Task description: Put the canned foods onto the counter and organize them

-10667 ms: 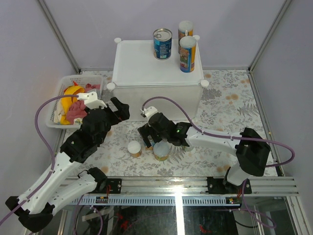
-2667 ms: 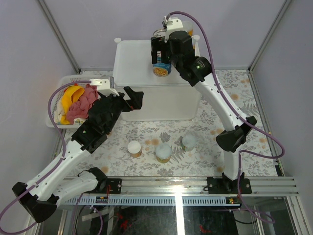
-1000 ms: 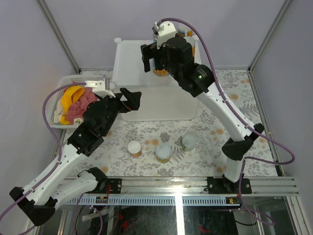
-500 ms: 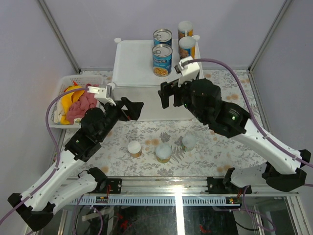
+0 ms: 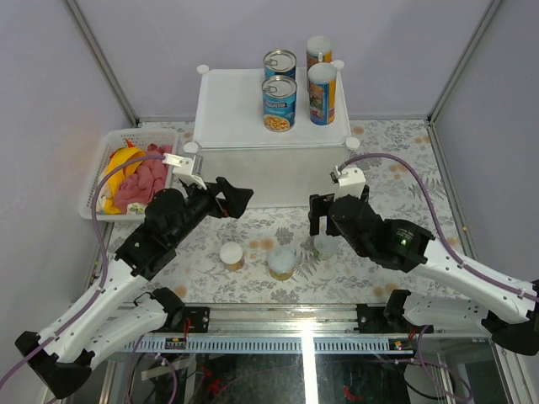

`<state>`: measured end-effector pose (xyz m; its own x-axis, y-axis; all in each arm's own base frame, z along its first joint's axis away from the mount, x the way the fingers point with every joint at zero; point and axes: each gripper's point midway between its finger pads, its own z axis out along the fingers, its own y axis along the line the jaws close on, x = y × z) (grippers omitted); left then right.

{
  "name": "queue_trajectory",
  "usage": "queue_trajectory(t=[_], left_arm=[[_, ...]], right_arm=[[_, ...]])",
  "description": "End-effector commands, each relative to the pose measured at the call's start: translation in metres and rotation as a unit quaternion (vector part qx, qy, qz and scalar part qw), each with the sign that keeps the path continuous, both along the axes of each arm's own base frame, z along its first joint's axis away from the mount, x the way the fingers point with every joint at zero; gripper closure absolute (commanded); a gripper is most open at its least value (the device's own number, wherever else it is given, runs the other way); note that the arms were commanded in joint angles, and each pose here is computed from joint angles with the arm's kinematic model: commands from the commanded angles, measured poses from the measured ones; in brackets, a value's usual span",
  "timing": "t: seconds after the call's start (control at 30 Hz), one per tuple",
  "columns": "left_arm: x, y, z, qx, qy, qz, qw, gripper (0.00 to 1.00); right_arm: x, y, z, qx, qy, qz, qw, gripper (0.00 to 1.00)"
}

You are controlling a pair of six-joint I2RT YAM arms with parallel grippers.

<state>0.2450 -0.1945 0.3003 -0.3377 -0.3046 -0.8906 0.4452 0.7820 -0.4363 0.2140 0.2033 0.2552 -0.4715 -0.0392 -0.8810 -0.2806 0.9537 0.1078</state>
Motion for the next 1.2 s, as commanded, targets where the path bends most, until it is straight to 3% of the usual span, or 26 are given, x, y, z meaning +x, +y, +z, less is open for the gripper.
queue_trajectory(t=[0.0, 0.53, 1.17], left_arm=[[-0.005, -0.007, -0.004, -0.003, 0.005, -0.021, 1.000, 0.00], [-0.009, -0.010, -0.017, 0.000, 0.018, -0.033, 0.999, 0.00], [-0.009, -0.011, -0.025, 0.008, 0.024, -0.038, 0.999, 0.00]], right_arm=[[-0.004, -0.008, -0.027, 0.025, 0.031, -0.050, 0.998, 0.05], [-0.022, -0.014, -0.122, -0.007, 0.113, -0.073, 0.991, 0.00], [-0.017, -0.007, -0.146, -0.033, 0.121, -0.065, 0.990, 0.00]])
